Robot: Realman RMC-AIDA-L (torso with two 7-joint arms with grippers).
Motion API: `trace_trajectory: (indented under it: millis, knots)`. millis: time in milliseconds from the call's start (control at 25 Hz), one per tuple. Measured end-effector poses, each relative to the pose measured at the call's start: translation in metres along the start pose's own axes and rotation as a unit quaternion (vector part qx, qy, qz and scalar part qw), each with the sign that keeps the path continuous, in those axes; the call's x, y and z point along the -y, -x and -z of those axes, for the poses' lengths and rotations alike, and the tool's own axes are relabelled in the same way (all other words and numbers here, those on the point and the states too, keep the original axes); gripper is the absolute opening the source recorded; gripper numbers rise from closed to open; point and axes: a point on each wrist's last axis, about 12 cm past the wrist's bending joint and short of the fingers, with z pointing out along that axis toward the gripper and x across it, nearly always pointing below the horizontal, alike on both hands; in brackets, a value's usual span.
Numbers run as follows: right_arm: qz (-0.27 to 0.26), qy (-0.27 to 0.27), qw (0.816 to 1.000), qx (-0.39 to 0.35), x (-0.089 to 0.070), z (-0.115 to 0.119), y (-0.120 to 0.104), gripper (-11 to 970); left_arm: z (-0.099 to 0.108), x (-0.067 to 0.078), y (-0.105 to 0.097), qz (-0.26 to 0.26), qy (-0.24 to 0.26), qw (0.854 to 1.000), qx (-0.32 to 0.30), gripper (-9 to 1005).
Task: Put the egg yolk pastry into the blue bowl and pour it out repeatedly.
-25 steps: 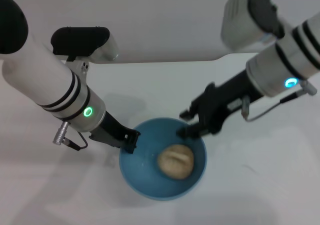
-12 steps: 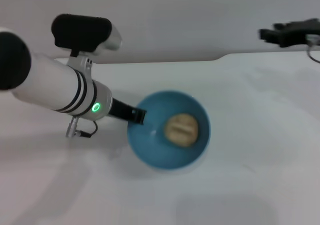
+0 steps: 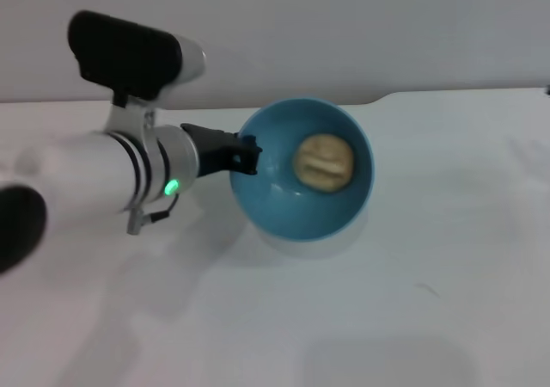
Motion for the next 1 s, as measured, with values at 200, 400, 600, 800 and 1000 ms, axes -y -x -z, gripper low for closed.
trace_trajectory:
  millis: [200, 400, 600, 800, 1000]
  knots:
    - [-0.038, -0.018, 0.999, 0.023, 0.020, 0.015, -0.010, 386, -0.016, 0.019, -0.012, -0.071, -0.007, 0.997, 0.039, 12]
    - [-0.044, -0.018, 0.999, 0.018, 0.020, 0.014, -0.015, 389, -0.023, 0.024, -0.014, -0.101, -0.013, 0.990, 0.098, 12]
    - [-0.043, -0.010, 0.999, 0.012, 0.015, 0.009, -0.015, 391, -0.029, 0.023, -0.025, -0.130, -0.017, 0.978, 0.165, 13]
    - [-0.045, -0.009, 0.999, 0.012, 0.014, 0.007, -0.016, 394, -0.027, 0.031, -0.038, -0.220, -0.019, 0.944, 0.246, 12]
    - [-0.047, -0.008, 0.999, 0.011, 0.013, 0.007, -0.017, 397, -0.020, 0.035, -0.052, -0.282, 0.012, 0.900, 0.333, 13]
